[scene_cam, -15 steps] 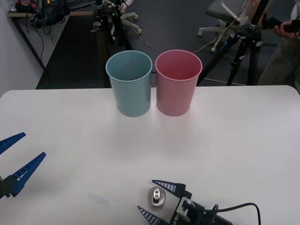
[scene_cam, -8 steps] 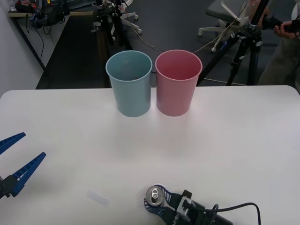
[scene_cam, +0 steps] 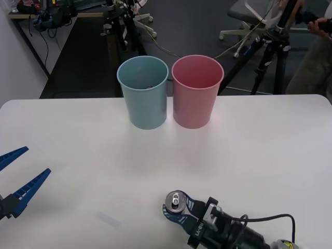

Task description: Grasp the object on the table and drop it into the matching bin: aluminum can to the light blue bin, PET bottle to the pink bin.

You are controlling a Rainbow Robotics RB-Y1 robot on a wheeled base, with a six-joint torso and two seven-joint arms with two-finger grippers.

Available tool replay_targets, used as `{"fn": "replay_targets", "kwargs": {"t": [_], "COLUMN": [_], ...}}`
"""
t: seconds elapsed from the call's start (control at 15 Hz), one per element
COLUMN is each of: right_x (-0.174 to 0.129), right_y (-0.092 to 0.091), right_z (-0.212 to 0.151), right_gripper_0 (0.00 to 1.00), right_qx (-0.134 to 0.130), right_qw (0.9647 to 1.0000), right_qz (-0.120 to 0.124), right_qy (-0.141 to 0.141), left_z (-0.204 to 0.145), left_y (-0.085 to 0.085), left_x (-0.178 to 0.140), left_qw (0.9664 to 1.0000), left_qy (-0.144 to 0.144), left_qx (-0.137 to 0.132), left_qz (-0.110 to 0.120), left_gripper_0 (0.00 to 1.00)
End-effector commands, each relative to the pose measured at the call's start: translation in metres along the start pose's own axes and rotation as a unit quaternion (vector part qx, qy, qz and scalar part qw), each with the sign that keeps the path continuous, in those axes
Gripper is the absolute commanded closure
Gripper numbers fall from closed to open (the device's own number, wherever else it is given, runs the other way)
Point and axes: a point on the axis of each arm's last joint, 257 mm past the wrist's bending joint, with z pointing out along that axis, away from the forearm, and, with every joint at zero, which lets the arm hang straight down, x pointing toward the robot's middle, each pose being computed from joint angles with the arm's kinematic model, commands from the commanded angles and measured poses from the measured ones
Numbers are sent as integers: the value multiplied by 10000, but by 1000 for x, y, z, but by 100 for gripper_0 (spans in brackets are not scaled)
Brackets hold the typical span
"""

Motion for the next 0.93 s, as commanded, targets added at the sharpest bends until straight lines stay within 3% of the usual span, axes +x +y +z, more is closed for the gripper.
{"fn": "replay_targets", "kwargs": {"t": [0.07,0.47,0.93], "right_x": [-31,-112,-185], "right_y": [-19,-59,-112], "right_z": [9,27,80], "right_gripper_0": [100,100,100], "right_qx": [179,608,1048], "right_qw": [9998,9971,9909], "right_qz": [29,121,95], "right_qy": [-125,-444,-836], "left_z": [0,0,0], "left_y": [0,0,0], "left_x": [0,0,0], "left_qw": [10000,10000,10000], "left_qy": [0,0,0], "left_qx": [0,0,0], "left_qz": [0,0,0], "left_gripper_0": [0,0,0]}}
